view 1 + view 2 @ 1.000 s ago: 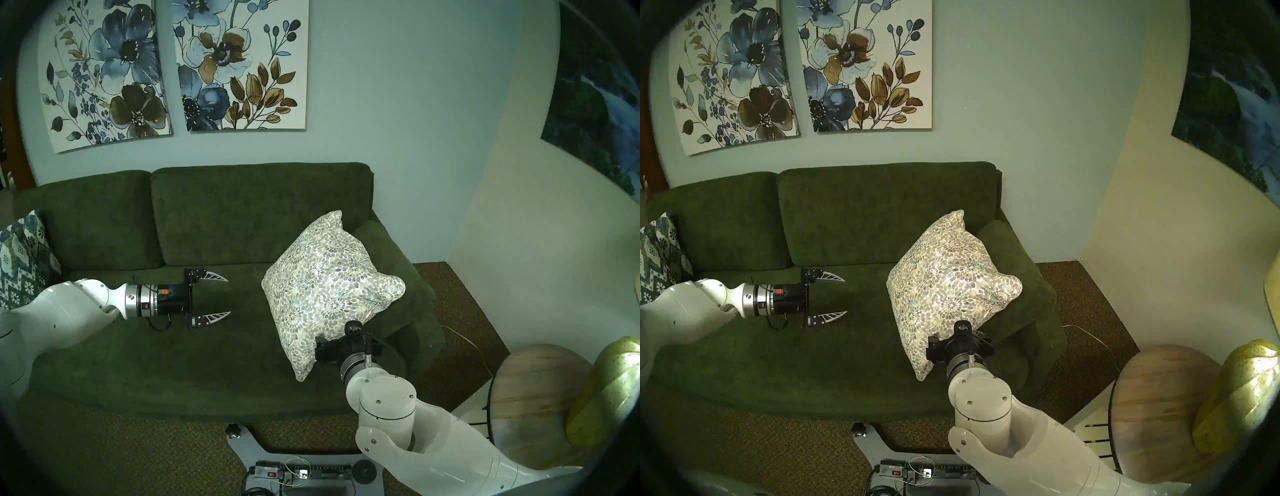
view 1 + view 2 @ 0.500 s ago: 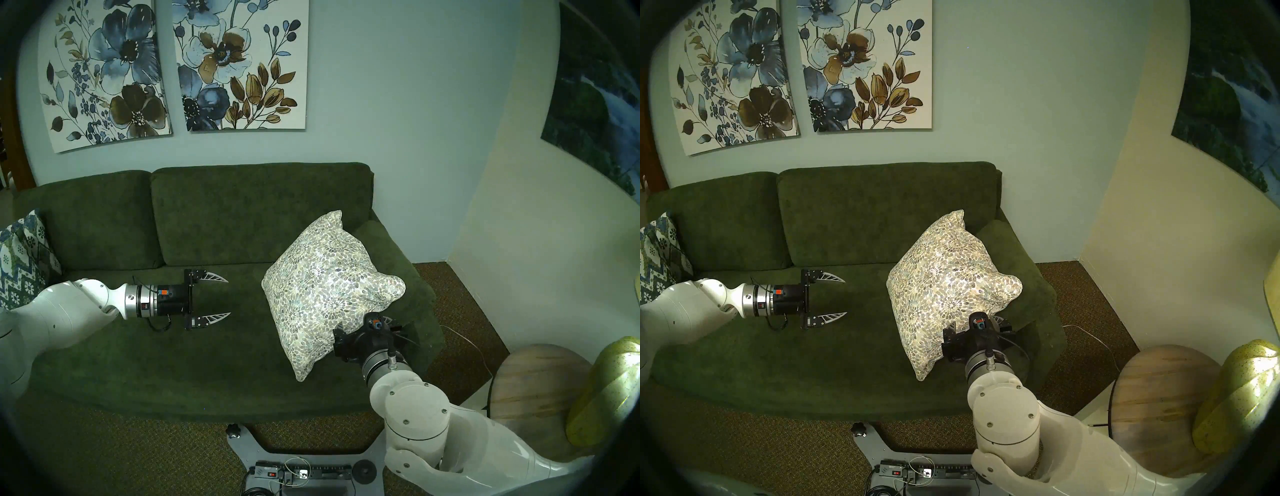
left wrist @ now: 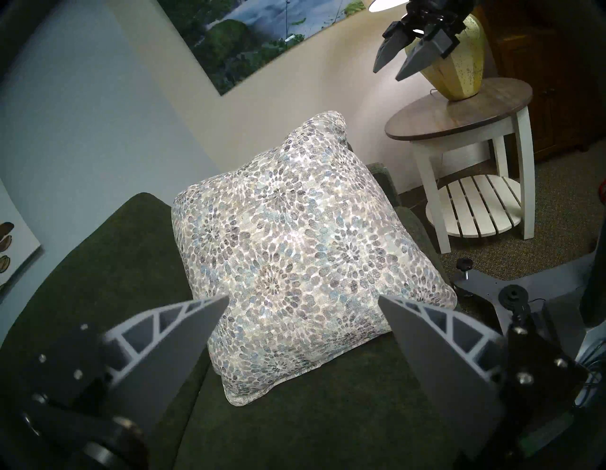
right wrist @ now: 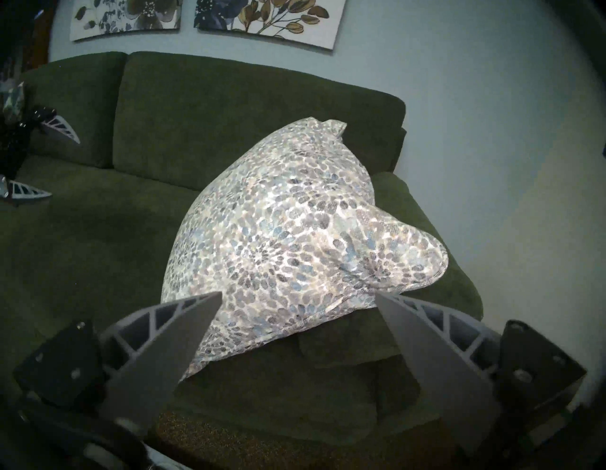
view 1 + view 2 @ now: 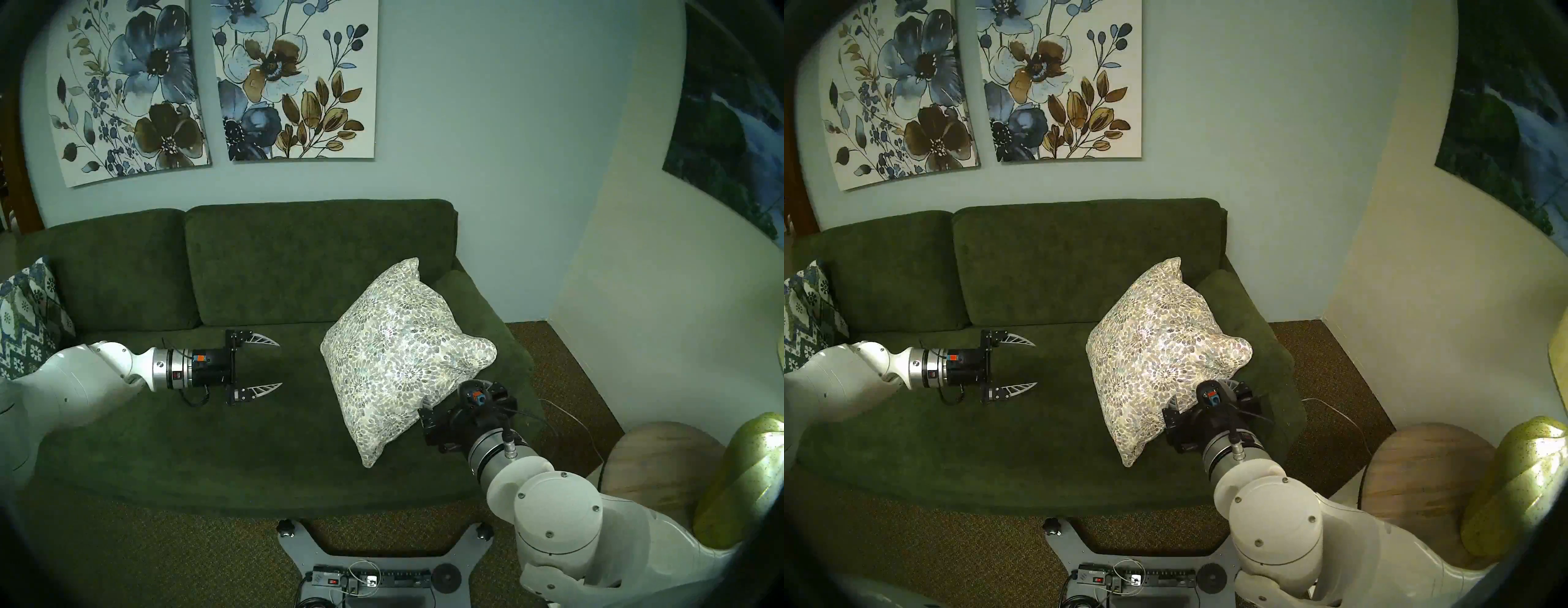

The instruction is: Fix throw pillow on sofa

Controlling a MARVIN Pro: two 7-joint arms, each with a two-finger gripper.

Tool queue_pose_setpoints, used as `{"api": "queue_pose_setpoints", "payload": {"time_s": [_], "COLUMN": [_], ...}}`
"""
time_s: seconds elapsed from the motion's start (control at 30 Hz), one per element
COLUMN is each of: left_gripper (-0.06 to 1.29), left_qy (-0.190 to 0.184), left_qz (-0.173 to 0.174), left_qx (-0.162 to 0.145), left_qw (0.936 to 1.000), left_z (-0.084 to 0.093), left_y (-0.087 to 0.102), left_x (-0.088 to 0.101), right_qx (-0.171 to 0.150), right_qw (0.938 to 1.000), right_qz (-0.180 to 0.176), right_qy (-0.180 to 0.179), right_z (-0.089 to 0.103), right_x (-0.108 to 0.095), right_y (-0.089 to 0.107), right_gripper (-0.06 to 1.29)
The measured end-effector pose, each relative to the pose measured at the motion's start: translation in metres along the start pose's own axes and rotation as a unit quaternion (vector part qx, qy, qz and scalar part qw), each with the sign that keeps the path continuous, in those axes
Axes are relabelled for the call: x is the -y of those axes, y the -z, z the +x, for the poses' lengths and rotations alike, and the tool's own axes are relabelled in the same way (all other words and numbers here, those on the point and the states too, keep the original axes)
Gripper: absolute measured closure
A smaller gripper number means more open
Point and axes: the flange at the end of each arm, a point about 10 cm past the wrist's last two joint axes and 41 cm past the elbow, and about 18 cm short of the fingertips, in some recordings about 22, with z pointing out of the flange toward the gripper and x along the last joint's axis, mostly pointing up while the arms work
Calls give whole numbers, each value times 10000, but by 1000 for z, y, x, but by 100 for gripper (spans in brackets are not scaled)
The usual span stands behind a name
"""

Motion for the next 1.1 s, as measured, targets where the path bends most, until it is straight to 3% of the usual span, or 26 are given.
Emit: {"api": "queue_pose_setpoints", "payload": {"time_s": [0.17, 0.37, 0.8, 1.1], "left_gripper": [0, 0, 0, 0], "left_qy": [12, 42, 125, 150], "left_qz": [29, 100, 327, 387], "left_qx": [31, 56, 1, -29], "left_qw": [10000, 9999, 9994, 9991], "left_z": [-2, -4, -6, -6], "left_y": [3, 5, 2, 1], "left_x": [1, 3, 10, 12], "right_qx": [228, 99, -453, -575], "right_qw": [9983, 9956, 9909, 9887], "right_qz": [528, 915, 1263, 1382], "right_qy": [129, 166, 61, 15], "right_z": [-17, -27, -29, -30], "right_x": [4, 4, -10, -11], "right_y": [7, 13, 22, 24], "right_gripper": [1, 1, 1, 1]}}
